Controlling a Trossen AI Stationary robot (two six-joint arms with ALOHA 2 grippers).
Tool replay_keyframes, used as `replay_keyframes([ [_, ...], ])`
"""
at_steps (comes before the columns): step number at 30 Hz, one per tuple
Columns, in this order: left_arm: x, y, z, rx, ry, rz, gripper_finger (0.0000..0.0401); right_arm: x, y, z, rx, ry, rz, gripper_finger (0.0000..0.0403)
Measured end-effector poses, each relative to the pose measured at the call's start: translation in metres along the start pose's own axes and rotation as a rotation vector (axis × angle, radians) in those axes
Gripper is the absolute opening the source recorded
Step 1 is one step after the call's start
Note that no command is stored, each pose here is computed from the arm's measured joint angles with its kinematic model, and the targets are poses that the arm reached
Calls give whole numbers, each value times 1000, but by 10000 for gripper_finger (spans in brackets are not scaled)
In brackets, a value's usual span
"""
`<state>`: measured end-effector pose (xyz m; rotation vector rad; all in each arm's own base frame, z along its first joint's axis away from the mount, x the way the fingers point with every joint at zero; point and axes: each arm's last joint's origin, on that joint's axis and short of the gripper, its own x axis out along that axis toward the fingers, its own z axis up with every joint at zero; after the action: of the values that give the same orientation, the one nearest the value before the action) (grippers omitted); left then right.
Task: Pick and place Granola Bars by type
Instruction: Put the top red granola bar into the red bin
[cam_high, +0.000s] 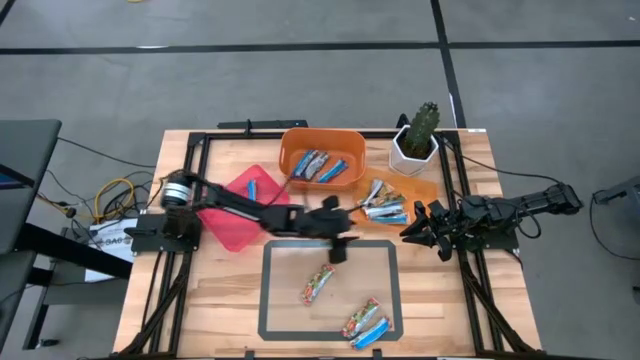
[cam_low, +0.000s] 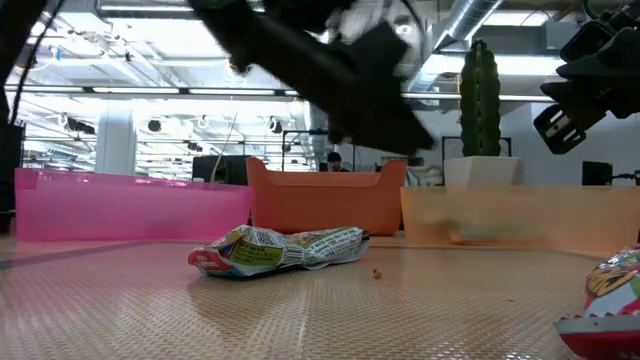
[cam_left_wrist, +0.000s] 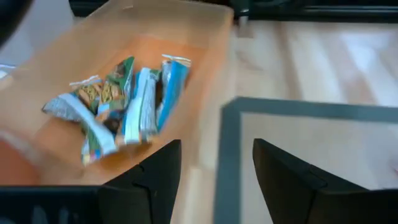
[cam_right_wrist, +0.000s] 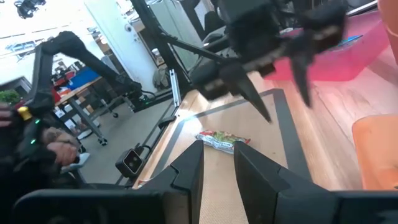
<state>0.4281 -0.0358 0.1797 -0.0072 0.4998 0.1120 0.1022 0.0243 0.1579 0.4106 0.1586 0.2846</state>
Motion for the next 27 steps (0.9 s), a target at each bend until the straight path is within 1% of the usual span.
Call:
replay_keyframes([
  [6,-63,-7,-27,37,6,-43,193,0,0,0,0,0,0,82],
  [10,-96,-11,-44,81,-2,-79,193,0,0,0,0,0,0,82],
  [14,-125,-10,-68,90,-38,-113,193,0,0,0,0,0,0,82],
  [17,-143,-7,-88,88,-57,-132,193,0,0,0,0,-1,0,82],
  [22,-166,0,-114,55,-73,-156,193,0,0,0,0,0,0,82],
  [27,-184,8,-128,49,-91,-164,193,0,0,0,0,-1,0,82],
])
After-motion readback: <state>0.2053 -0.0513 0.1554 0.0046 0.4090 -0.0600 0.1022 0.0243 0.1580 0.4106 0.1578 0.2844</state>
